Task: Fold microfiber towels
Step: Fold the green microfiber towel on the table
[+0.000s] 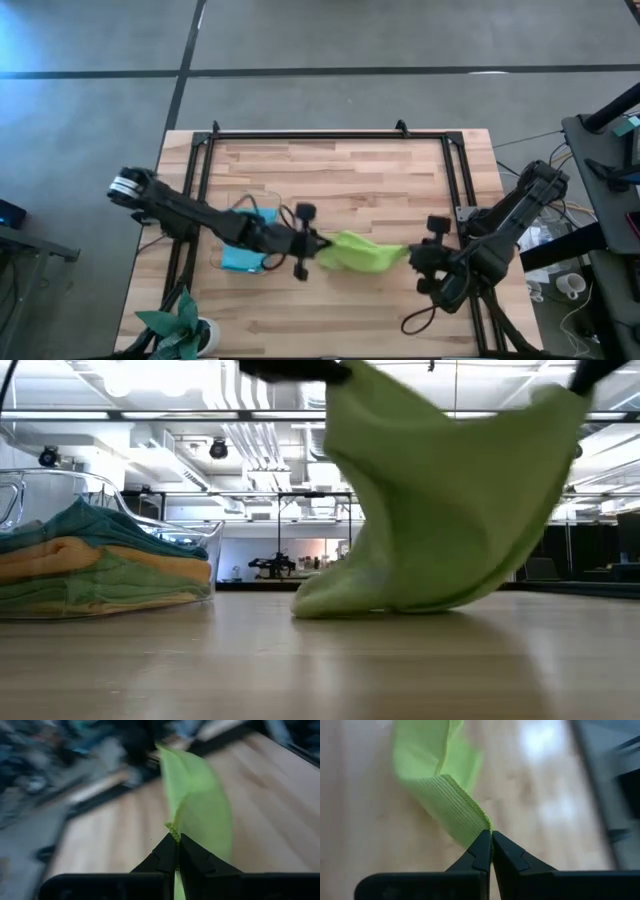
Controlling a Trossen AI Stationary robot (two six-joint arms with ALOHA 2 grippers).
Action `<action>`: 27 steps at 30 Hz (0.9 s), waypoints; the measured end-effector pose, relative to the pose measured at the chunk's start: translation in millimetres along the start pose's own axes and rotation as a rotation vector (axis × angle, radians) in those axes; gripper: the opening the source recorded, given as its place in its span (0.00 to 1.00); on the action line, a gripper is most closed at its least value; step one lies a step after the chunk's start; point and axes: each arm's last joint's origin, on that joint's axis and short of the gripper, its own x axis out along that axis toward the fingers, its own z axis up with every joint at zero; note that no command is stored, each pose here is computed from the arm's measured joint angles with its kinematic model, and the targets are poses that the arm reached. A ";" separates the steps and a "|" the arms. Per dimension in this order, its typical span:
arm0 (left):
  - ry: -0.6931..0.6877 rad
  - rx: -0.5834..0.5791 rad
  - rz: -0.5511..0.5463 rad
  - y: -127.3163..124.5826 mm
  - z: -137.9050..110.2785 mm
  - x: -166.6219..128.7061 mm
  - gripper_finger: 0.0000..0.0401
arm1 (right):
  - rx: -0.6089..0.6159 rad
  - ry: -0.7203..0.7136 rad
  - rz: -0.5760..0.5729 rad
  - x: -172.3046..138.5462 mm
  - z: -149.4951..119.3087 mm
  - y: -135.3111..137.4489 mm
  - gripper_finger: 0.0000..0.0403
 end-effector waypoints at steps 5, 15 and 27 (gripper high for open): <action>-0.054 -0.053 0.114 31.3 12.4 -26.8 0.00 | -0.003 -0.051 -0.066 -8.4 3.6 -14.7 0.02; -0.338 -0.124 -0.032 32.4 64.5 -92.7 0.00 | -0.016 -0.045 0.234 -68.4 33.6 -34.7 0.02; -0.191 -0.219 0.176 63.0 28.3 -65.1 0.00 | -0.108 -0.036 -0.081 -39.8 34.9 -73.1 0.02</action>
